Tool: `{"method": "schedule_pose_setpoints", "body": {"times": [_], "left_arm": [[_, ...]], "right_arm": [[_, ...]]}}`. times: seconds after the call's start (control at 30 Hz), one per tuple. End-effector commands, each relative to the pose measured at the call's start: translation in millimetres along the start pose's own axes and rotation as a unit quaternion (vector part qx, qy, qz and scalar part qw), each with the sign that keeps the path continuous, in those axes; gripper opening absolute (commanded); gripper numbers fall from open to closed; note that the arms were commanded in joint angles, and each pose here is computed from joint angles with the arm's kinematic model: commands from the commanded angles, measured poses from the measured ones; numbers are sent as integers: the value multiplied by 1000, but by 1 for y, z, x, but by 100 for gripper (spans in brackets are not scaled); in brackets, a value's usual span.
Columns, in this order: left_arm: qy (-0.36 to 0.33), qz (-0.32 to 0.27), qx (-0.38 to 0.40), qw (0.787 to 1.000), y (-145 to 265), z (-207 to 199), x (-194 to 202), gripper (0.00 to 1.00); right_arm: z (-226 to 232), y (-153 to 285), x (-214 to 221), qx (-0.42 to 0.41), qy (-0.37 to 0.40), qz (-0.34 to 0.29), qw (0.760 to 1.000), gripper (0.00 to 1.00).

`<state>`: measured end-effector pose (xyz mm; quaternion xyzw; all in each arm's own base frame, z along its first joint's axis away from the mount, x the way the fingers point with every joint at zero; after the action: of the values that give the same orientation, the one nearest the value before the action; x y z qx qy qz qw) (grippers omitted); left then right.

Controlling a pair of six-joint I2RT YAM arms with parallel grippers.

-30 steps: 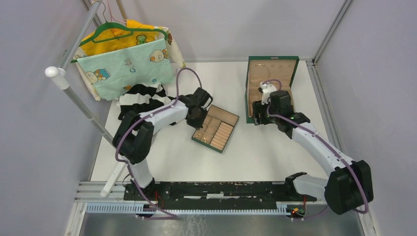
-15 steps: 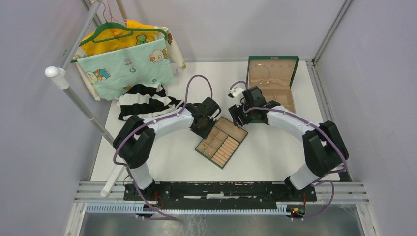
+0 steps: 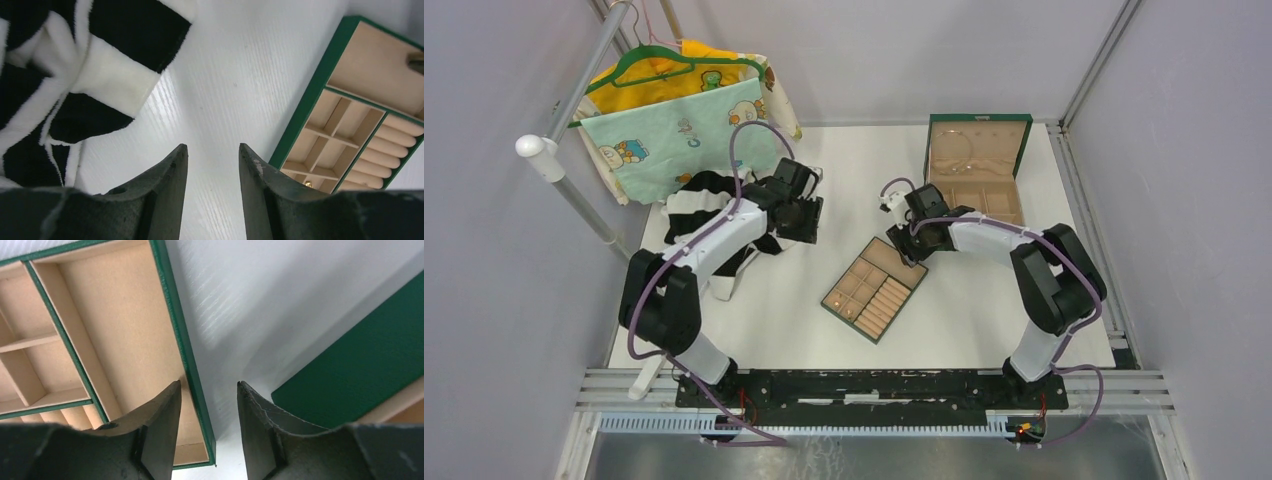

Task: Organize the mixed jewelry

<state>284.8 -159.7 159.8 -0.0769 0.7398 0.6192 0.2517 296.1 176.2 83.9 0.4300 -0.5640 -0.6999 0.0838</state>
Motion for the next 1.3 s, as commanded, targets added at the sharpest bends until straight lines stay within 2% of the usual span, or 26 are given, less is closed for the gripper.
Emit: {"method": "schedule_pose_setpoints", "body": {"times": [0.0, 0.17, 0.3, 0.43, 0.63, 0.83, 1.27], "left_arm": [[61, -57, 29, 996, 22, -1, -34, 48], [78, -75, 28, 994, 32, 2, -51, 48], [80, -87, 15, 993, 37, 6, -62, 47], [77, -101, -21, 992, 43, 15, -70, 47], [82, -130, -17, 988, 61, 16, -85, 47], [83, -139, -8, 987, 72, 16, -94, 47], [90, -133, 21, 987, 67, 12, -96, 47]], "right_arm": [[5, -4, -4, 16, 16, -11, 1000, 46], [7, 3, 0, 22, -4, -17, 1000, 26], [9, 11, 1, 28, -32, -18, 999, 1], [12, 24, -3, 34, -72, -27, 996, 0], [14, 52, -18, 37, -94, -70, 992, 0], [3, 82, -29, 32, -112, -85, 990, 0], [-100, 159, 4, 170, -210, -61, 961, 0]]}}
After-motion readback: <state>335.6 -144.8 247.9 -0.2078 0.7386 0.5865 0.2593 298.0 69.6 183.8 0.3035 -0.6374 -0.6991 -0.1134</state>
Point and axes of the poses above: each gripper's point midway between its finger pads, its own y axis back along the fingers, its own z axis along the line the jaws close on, x = y × z, the point moved 7 cm from there along y, back along the fingers, and after that the axes turned 3 degrees about y, right-handed, at the moved point
